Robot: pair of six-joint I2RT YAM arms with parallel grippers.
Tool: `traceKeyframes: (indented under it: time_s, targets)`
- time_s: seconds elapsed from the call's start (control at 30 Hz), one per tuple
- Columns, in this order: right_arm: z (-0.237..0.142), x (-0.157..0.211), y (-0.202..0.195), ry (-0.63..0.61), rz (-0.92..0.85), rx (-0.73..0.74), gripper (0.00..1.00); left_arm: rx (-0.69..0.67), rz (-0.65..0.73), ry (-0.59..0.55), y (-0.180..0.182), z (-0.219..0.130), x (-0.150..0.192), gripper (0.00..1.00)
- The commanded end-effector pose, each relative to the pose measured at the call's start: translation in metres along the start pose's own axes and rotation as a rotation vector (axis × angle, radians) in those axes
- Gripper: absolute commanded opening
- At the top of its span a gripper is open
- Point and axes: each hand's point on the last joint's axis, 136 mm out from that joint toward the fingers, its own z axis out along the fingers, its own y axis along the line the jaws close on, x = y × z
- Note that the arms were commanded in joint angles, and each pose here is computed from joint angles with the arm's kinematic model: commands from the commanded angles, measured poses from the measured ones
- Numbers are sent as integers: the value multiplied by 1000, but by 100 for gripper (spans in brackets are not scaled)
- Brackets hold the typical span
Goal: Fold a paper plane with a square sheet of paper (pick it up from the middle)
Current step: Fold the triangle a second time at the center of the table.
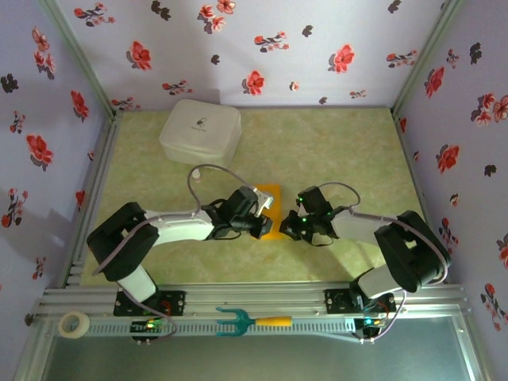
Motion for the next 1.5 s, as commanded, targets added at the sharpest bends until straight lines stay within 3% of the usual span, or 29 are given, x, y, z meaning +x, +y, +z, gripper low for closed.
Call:
traceKeyframes:
  time_s: [0.0,0.17,0.6,1.0,1.47]
  targets:
    - [-6,1,-26,3,-61,169,11,35,-42,-3,-6,4,-9,4]
    - [-13,-6,-35,-22,-80,234,11,54,-75,7,-10,11,-12,4]
    - [-8,-9,22,-57,27,-122,12,51,-111,5,-6,14,-16,5]
    - [3,-10,24,-44,87,-191,10,54,-126,-18,-2,13,-15,18]
    - [1,-14,22,-59,123,-220,10,44,-122,-19,6,16,-8,20]
